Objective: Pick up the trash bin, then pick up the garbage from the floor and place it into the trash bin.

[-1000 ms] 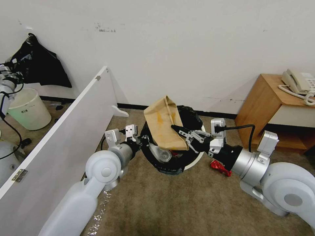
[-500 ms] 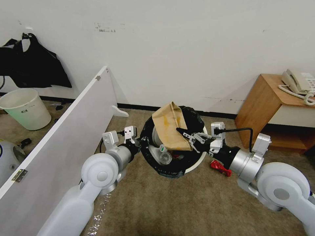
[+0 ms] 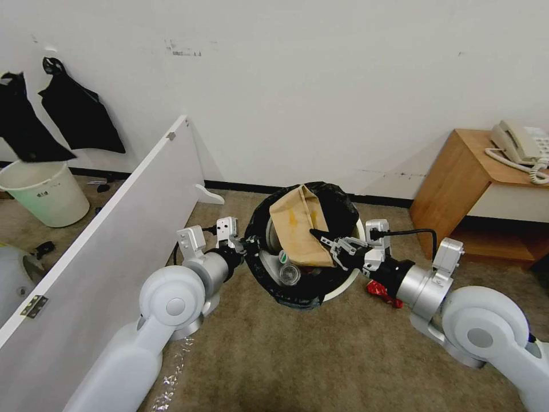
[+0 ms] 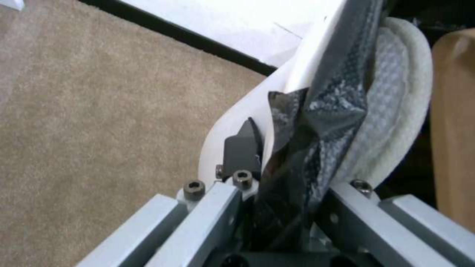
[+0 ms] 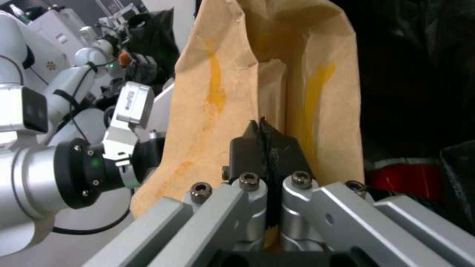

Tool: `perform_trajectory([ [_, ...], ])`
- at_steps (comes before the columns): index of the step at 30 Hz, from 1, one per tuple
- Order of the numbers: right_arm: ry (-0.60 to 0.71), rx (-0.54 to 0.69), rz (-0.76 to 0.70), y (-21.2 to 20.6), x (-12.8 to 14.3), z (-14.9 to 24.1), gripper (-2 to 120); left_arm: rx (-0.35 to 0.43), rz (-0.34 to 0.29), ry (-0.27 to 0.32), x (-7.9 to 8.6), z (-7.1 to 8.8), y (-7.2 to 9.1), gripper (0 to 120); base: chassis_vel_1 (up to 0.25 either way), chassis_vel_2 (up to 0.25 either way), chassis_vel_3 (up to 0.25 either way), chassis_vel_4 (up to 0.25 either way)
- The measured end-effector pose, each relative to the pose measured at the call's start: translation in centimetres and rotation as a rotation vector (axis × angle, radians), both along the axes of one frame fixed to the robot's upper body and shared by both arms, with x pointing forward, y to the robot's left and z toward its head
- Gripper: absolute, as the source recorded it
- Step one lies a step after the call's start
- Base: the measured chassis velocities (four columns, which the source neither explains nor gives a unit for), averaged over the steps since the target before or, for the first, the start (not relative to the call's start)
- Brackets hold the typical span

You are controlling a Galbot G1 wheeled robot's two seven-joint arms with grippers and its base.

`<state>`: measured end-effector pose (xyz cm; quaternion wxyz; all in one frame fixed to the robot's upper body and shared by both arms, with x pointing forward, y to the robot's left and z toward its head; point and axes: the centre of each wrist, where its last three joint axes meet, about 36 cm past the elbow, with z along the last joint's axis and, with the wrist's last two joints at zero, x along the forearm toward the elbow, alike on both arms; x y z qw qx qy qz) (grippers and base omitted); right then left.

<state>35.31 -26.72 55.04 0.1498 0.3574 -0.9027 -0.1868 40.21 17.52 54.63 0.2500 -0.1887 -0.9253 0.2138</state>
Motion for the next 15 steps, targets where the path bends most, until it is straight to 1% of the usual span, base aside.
perform_trajectory([
  [12,0.002,-0.007,-0.008,0.00,0.21,-0.26,0,-0.009,0.000,0.000,-0.08,0.09,-0.13,1,0.000,0.000,0.000,0.000],
  [13,0.001,-0.007,-0.006,0.02,0.19,-0.22,1,-0.008,0.001,-0.001,-0.08,0.09,-0.13,1,0.000,0.000,0.000,0.000],
  [14,-0.004,-0.005,-0.004,0.06,0.18,-0.08,5,-0.008,0.001,-0.001,-0.08,0.08,-0.15,1,0.000,0.000,0.000,0.000],
  [15,-0.004,-0.005,-0.004,0.06,0.18,-0.08,5,-0.008,0.001,-0.001,-0.08,0.08,-0.15,1,0.000,0.000,0.000,0.000],
])
